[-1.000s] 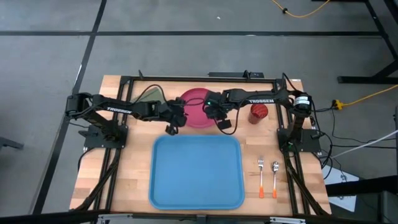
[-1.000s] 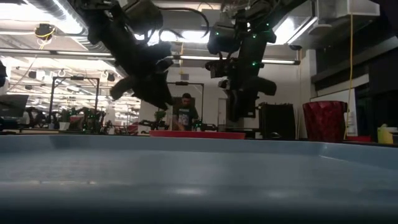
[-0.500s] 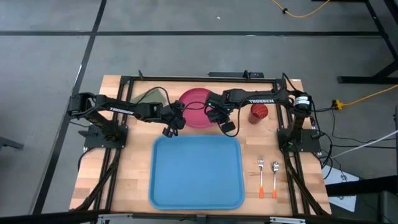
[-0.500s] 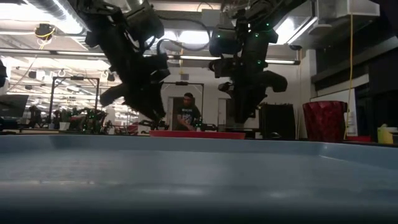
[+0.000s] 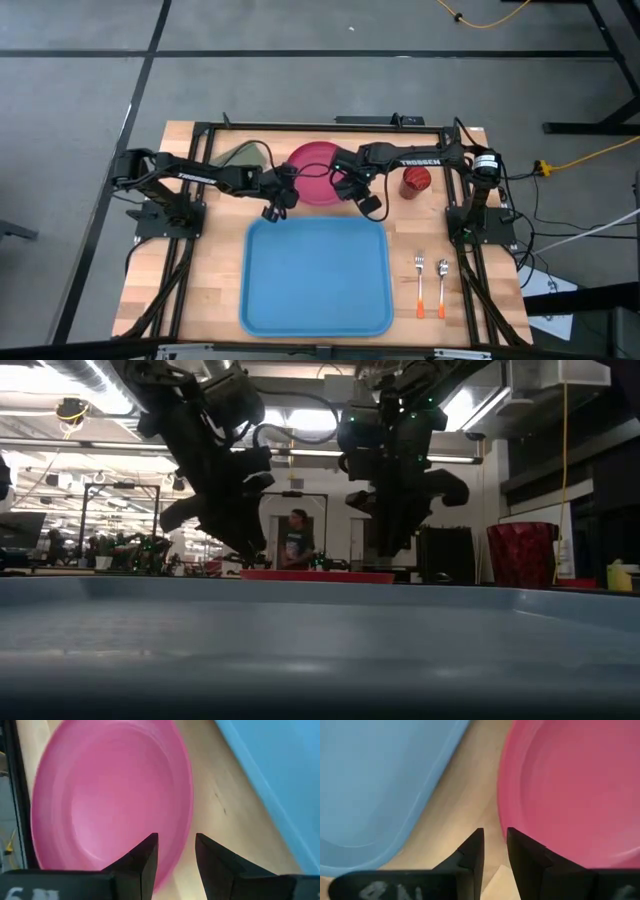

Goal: Pick and place plate/cup/fork/spoon on tray
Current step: Put the red plate on the center of the blue serving tray

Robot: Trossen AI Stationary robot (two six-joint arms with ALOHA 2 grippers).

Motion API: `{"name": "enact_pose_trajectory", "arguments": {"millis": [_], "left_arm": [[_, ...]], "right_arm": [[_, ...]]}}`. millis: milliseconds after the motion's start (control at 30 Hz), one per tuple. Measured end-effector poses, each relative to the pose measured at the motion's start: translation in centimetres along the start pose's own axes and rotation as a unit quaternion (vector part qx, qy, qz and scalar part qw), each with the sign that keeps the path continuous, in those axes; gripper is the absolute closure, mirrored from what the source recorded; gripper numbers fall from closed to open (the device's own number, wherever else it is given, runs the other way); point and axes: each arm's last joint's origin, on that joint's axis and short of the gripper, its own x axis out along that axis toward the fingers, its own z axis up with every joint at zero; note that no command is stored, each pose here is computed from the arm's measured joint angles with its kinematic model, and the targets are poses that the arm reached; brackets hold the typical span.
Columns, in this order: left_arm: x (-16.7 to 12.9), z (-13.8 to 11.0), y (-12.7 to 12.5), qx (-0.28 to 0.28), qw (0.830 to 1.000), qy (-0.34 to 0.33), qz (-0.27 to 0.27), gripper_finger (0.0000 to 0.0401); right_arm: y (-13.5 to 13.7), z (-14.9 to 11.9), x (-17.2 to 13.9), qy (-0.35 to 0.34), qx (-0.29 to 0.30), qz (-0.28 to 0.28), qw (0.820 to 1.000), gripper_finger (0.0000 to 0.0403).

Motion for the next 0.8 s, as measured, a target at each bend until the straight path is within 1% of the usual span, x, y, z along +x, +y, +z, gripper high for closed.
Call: {"name": "enact_pose_trajectory", "arguments": {"millis": [200,333,400,800], "left_arm": [[0.7,-0.1,-0.2,-0.001,1.0,0.006,-0.002,0.0277],[1.4,-0.3,-0.4,0.034,0.999,0.016,-0.009,0.0277],[1.7,-0.4,-0.6,0.042,0.999,0.02,-0.014,0.0277],[2.1,-0.3,-0.6,0.04,0.999,0.016,-0.01,0.0277]], "right_arm": [[-0.2,0.2,0.0,-0.009,-0.004,-0.009,1.0,0.0315],[-0.2,0.2,0.0,-0.009,-0.027,-0.009,1.0,0.0315],[-0.2,0.2,0.0,-0.009,-0.031,-0.01,0.999,0.0315],[-0.2,0.2,0.0,-0.012,-0.032,-0.013,0.999,0.0315]]}}
